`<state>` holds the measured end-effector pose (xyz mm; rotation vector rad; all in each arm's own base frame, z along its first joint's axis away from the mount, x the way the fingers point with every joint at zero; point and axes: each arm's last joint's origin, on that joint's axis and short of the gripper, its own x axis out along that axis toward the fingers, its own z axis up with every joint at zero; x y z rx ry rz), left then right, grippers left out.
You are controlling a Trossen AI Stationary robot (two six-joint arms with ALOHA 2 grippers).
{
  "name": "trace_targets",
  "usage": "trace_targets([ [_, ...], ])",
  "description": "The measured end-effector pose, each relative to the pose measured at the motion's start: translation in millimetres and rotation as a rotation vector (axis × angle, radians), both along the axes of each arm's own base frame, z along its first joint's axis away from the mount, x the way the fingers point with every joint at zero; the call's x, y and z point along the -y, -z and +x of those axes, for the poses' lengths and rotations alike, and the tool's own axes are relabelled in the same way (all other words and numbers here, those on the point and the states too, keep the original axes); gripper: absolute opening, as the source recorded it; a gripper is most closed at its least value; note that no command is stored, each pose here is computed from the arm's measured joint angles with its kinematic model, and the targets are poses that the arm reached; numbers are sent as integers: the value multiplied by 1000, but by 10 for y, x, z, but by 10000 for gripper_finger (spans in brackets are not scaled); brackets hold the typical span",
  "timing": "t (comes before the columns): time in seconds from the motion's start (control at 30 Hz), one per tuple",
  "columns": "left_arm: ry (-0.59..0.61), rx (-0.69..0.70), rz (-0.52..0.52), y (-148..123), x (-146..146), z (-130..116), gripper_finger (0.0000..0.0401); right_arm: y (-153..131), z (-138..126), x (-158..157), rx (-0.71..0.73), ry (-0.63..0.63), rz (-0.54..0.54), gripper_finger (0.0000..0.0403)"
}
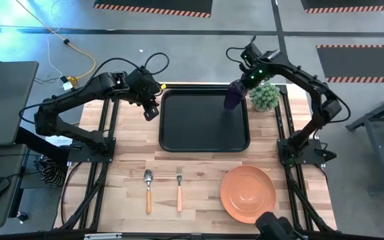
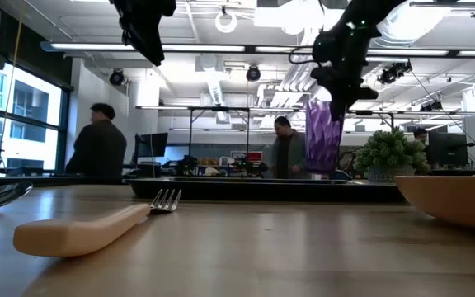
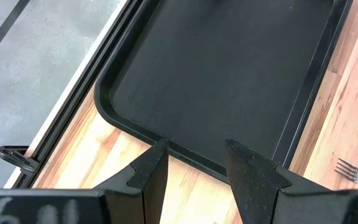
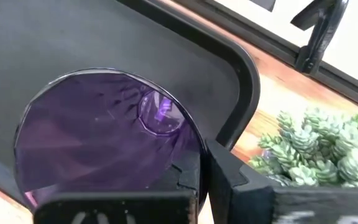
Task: Pick and place plate/cup/fork/spoon on tray
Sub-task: Put the purple glass on the top left of the black serving tray
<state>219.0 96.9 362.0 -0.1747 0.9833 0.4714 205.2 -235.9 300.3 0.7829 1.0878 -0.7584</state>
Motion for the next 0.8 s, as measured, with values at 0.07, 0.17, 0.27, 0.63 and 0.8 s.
trace_targets([
  [0.07,0,0,0,0,0,0,147,57,22,31,-22,-3,5,0],
  [0.17,0,0,0,0,0,0,147,107,31,67,-74,1,-22,0],
  [0.27,0,0,0,-1,0,-1,147,131,35,95,-114,12,-55,0],
  [0.63,0,1,0,-1,0,-1,147,236,121,120,-122,-6,-32,0],
  [0.8,0,0,0,0,-1,-1,147,257,166,125,-126,-8,-49,0],
])
